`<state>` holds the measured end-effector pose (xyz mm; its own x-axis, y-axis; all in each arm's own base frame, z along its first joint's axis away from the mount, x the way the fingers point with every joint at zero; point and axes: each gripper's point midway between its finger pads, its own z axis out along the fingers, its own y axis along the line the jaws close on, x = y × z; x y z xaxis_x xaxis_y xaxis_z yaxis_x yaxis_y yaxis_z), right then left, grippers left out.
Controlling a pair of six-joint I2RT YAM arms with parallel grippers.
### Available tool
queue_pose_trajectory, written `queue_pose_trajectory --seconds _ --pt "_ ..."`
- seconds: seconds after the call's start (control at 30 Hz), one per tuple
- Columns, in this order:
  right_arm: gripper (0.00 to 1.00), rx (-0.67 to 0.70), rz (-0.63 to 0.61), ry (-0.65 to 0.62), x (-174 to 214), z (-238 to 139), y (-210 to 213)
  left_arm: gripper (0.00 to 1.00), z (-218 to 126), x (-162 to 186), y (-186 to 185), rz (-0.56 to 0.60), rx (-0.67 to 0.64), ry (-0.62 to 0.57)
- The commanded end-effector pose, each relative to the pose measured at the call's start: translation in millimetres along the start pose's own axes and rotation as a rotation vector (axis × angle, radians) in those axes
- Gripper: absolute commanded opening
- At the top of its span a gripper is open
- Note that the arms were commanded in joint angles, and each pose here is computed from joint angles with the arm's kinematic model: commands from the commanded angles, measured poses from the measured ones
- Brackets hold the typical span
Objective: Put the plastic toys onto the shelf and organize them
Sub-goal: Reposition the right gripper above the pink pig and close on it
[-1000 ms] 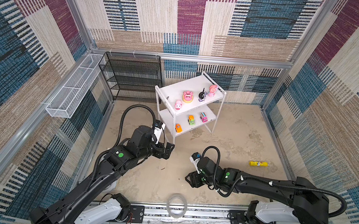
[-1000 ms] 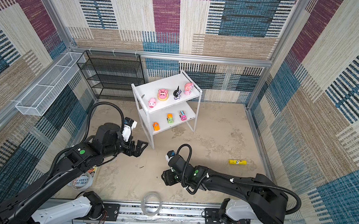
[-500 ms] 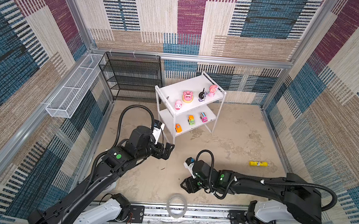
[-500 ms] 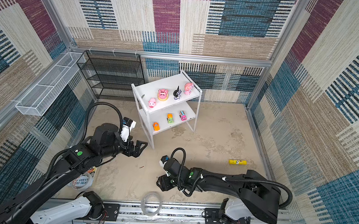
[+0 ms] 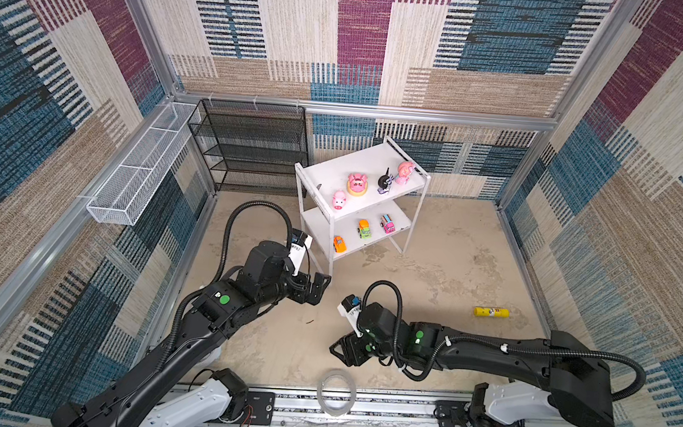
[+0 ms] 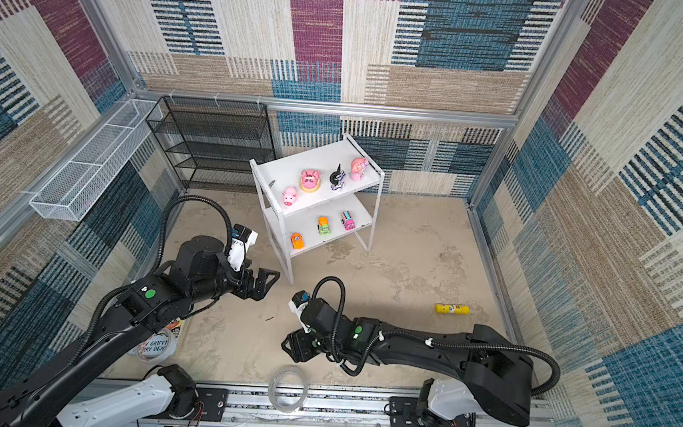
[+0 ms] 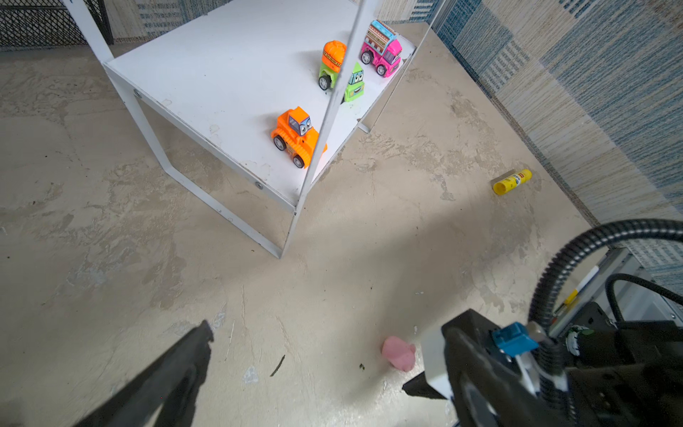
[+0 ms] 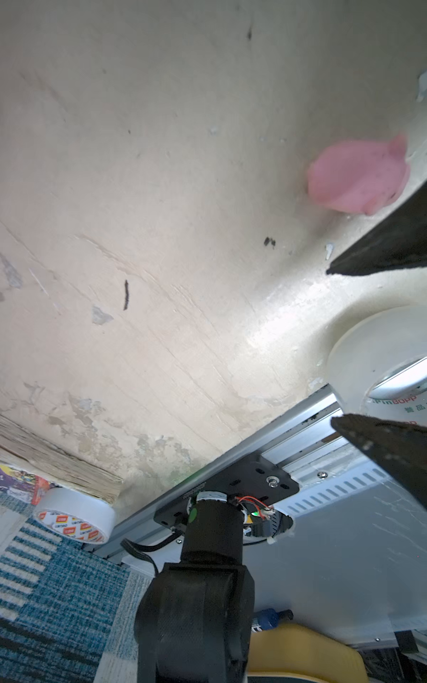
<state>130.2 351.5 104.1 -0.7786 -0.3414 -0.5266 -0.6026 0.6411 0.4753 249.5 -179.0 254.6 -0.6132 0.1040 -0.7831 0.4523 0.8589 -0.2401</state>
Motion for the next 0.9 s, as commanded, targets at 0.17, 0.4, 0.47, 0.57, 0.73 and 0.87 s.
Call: queue_pose_trajectory --seconds 0.17,0.4,0.47,0.57,0.73,0.87 --pt "0.58 0.236 0.004 -0.078 23.7 -11.4 -65.9 0.99 1.0 -2.3 0.4 0.039 0.003 -0.013" --pt "0.57 0.233 -0.004 -0.129 37.6 -17.1 -80.8 0.99 -1.8 -6.6 2.8 0.077 -0.012 -0.013" --pt "0.57 0.226 -0.014 -0.129 37.3 -15.1 -79.7 0.99 -2.0 -7.8 3.0 0.079 -0.01 -0.018" --pt "0.56 0.212 -0.033 -0.126 39.9 -11.1 -77.5 0.99 -1.7 -6.8 3.6 0.075 -0.007 -0.017" --pt "0.56 0.182 -0.067 -0.122 42.3 -5.6 -70.3 0.99 -4.6 -5.2 5.8 0.074 -0.012 -0.025" --pt "0.56 0.186 -0.077 -0.102 46.4 1.6 -70.9 0.99 -6.7 -6.0 6.4 0.073 -0.013 -0.034"
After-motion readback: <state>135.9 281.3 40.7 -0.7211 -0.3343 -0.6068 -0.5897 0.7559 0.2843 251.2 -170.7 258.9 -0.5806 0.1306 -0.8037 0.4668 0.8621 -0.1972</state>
